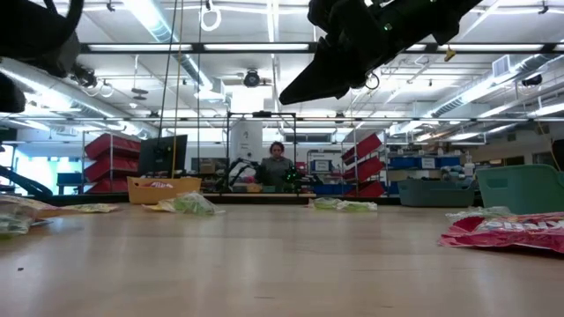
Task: Sort candy
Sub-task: Put the red candy into the yellow bin
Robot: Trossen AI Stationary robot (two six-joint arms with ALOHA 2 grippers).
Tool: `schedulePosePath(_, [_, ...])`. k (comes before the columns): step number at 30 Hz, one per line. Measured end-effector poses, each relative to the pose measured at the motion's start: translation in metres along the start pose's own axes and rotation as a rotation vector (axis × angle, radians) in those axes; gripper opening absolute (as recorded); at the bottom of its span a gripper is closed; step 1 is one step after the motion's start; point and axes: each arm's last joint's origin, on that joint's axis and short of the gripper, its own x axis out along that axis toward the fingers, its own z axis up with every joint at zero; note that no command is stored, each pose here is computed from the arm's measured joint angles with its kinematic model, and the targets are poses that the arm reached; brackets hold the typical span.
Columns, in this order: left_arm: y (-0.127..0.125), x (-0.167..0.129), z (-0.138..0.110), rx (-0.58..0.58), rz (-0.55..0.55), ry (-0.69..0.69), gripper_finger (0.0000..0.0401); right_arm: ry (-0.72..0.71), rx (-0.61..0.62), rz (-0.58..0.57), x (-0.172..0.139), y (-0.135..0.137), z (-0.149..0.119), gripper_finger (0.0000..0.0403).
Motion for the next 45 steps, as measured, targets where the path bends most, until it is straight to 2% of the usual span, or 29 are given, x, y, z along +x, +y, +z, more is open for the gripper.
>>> schedulePosePath(5, [0.000,0.001,0.002,0.069,0.014,-0.023,0.0048,0.004,-0.001,0.000,0.000,0.000,0.000,0.0042])
schedulePosePath(13, [0.005,0.026,0.000,0.047,0.018,0.080,0.0131,0.014,-0.002,0.000,0.000,0.000,-0.001,0.0055])
schedulePosePath(19, [0.013,0.036,0.002,0.018,0.002,0.051,0.0153,0.018,0.013,0.000,0.000,0.000,-0.002,0.0055])
schedulePosePath(22, [0.015,0.040,0.002,0.034,-0.017,0.027,0.0147,0.024,0.012,0.000,0.000,0.000,-0.002,0.0056])
schedulePosePath(24, [0.013,0.041,0.003,0.042,-0.032,0.006,0.0130,0.023,0.012,0.000,0.000,0.000,-0.002,0.0056])
schedulePosePath(30, [0.014,0.041,0.005,0.057,-0.011,-0.050,0.0014,0.023,0.012,0.000,0.000,0.000,-0.002,0.0052])
schedulePosePath(33, [0.011,0.036,0.007,0.085,0.013,-0.067,0.0005,0.022,0.008,0.000,0.000,0.000,-0.002,0.0050])
schedulePosePath(37, [0.013,0.022,0.012,0.122,0.116,-0.106,0.0002,0.021,0.008,-0.003,0.000,-0.001,-0.002,0.0050])
schedulePosePath(41, [0.020,-0.002,0.019,0.105,0.154,-0.179,0.0001,0.020,0.013,-0.010,0.001,-0.004,-0.002,0.0051])
schedulePosePath(45, [0.032,-0.026,0.029,0.053,0.141,-0.303,0.0001,0.001,0.030,-0.020,0.001,-0.008,0.000,0.0051])
